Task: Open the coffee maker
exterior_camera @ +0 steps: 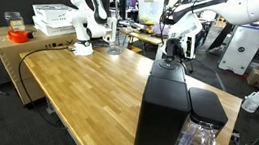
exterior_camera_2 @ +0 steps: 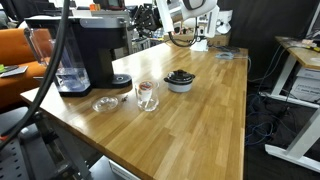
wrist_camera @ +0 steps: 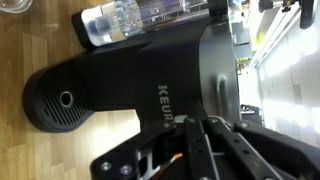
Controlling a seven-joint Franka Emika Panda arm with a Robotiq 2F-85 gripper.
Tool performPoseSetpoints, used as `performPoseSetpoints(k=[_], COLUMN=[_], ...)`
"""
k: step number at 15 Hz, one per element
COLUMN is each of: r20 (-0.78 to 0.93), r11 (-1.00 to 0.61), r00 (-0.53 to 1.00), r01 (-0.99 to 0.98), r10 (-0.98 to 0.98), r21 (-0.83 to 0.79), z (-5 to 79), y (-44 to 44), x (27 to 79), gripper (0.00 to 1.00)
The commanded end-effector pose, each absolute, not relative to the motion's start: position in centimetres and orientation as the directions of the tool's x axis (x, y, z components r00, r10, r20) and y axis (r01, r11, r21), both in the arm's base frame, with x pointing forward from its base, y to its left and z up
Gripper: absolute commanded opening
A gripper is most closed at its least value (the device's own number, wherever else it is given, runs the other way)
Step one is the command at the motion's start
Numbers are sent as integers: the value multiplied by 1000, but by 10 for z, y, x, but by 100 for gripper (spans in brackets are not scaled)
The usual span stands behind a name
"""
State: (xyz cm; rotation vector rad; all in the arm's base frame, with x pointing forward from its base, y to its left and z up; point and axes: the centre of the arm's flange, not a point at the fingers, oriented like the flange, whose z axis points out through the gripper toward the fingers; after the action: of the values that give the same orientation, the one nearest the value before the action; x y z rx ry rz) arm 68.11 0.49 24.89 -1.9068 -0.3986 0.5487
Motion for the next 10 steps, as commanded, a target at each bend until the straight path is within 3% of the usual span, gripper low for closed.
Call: performPoseSetpoints(k=[1,10], r20=[-155,-112], r11=[-337,-298], r00=[834,817], r01=[39,76], r10=[530,566], r21=[-941,-951], z=[258,273], y=[6,18], x=[674,679], gripper=[0,0])
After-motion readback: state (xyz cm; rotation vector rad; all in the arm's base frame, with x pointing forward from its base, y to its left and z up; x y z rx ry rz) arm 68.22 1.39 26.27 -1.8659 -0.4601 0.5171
